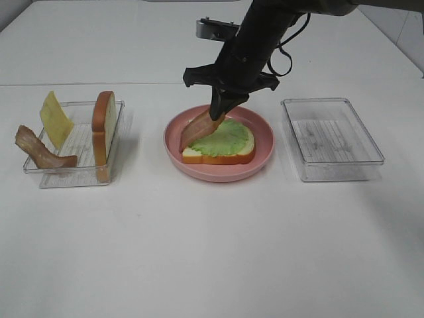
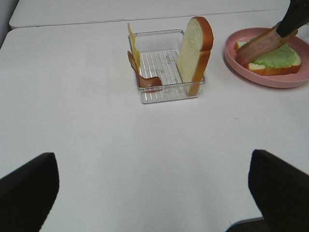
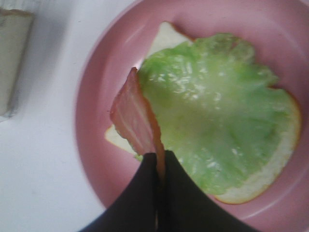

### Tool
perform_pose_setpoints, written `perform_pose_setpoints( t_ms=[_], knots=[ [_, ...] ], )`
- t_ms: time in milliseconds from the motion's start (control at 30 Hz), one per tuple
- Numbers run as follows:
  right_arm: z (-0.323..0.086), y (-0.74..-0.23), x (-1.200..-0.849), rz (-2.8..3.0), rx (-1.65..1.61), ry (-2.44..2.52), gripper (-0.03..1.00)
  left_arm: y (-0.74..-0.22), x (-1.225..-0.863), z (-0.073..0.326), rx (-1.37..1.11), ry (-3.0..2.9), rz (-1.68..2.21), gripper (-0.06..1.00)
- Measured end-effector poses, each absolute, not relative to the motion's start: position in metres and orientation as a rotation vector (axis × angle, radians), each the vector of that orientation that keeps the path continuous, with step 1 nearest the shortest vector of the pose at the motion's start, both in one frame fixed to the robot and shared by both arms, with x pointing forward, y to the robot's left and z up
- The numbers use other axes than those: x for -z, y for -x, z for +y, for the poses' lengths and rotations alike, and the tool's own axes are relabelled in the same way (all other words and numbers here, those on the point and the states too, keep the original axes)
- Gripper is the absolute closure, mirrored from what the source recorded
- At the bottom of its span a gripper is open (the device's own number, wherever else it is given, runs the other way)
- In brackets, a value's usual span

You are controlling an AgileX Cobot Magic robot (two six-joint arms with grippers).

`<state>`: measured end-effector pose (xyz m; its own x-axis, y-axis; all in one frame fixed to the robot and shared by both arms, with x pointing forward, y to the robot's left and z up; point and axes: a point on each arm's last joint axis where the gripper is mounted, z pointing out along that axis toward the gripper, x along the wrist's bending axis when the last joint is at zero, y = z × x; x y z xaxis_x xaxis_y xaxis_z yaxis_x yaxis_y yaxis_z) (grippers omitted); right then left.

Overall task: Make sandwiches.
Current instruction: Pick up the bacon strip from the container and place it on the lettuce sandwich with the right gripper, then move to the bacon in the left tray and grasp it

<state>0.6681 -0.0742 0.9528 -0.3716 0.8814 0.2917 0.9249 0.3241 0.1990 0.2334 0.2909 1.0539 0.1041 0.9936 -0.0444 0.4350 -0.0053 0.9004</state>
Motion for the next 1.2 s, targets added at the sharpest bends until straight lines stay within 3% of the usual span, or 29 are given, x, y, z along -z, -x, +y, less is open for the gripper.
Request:
perform_pose_setpoints(
  t_ms=[433,500,533,567,600,633,667,700,733,767,1133,1200],
  knots=[
    [-0.081,-0.67,-0.951,-2.483,0.458,1.709,0.93,-0.233,-1.054,0.291,-0.863,-1.565,1.45,-0.05],
    [-0.083,-0.671,-0.951,-2.503,0.444,1.712,0.77,-0.233,-1.054,0.291,-0.863,-1.565,1.45,-0.05],
    [-0.083,-0.671,-0.951,-2.503,0.444,1.712,0.77,-0.233,-1.054,0.291,-0.863,-1.565,1.45,-0.05],
    [-0.084,-0.671,-0.951,-2.51,0.431,1.727,0.55,-0.233,-1.054,0.291,-0.863,-1.565,1.45,-0.05],
    [-0.084,-0.671,-0.951,-2.51,0.431,1.727,0.55,-0.233,-1.054,0.291,-0.863,-1.565,1.45,-0.05],
    [-0.085,-0.672,-0.95,-2.499,0.421,1.756,0.33,-0.233,-1.054,0.291,-0.863,-1.565,1.45,-0.05],
    [-0.085,-0.672,-0.95,-2.508,0.416,1.756,0.24,-0.233,-1.054,0.291,-0.863,-1.565,1.45,-0.05],
    [-0.085,-0.672,-0.95,-2.508,0.416,1.756,0.24,-0.233,-1.054,0.291,-0.863,-1.565,1.45,-0.05],
    [-0.087,-0.672,-0.95,-2.519,0.405,1.763,0.1,-0.233,-1.054,0.291,-0.863,-1.565,1.45,-0.05],
    [-0.088,-0.672,-0.953,-2.529,0.402,1.773,0.03,-0.233,-1.054,0.291,-0.863,-1.565,1.45,-0.05],
    [-0.116,-0.668,-0.99,-2.557,0.331,1.816,-0.01,-0.233,-1.054,0.291,-0.863,-1.565,1.45,-0.05],
    [-0.152,-0.677,-0.995,-2.488,0.292,1.908,-0.01,-0.233,-1.054,0.291,-0.863,-1.565,1.45,-0.05]
  ],
)
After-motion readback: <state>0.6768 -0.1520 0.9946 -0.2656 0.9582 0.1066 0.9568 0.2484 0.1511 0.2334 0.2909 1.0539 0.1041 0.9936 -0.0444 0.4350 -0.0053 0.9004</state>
